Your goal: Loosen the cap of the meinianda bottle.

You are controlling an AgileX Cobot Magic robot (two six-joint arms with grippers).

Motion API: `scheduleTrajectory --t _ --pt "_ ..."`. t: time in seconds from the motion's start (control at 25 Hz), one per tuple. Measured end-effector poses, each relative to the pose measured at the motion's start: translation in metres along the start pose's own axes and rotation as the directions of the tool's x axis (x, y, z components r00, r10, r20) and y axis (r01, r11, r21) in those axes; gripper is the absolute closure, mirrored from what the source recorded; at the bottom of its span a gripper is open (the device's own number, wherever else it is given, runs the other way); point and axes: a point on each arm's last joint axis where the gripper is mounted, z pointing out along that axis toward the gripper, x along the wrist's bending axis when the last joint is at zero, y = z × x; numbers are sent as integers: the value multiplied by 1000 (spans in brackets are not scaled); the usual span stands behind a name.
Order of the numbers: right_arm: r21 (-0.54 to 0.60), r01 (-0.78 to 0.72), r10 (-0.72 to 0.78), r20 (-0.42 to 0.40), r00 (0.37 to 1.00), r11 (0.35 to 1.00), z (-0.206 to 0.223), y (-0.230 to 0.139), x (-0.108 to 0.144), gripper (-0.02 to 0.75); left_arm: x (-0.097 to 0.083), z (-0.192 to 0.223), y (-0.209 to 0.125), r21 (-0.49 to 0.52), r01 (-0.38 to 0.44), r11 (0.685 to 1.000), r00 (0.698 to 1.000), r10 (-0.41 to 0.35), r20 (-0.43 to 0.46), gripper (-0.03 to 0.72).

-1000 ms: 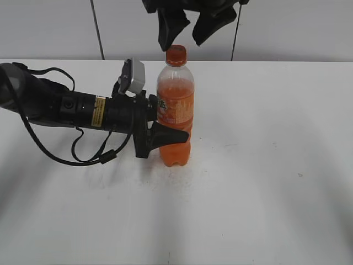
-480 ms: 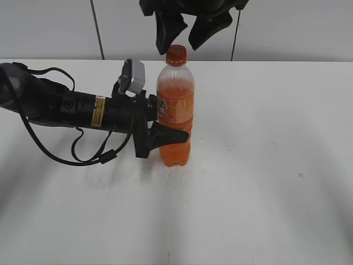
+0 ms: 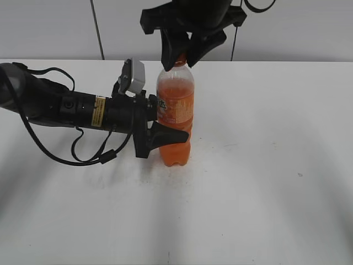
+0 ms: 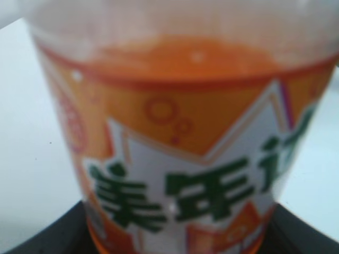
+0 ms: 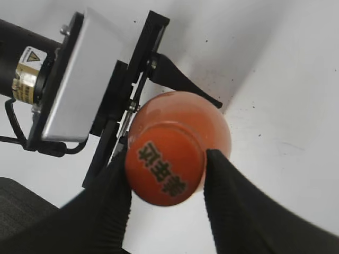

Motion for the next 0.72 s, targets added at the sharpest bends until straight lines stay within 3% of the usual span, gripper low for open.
scheduleTrajectory --t 0.4,0.72 --pt "-72 34 -35 -9 999 997 -21 9 4 402 0 0 0 1 0 1000 1000 0 -1 280" --pt "-50 33 -34 -4 999 998 -15 7 3 402 0 0 0 0 1 1000 1000 -1 -3 280"
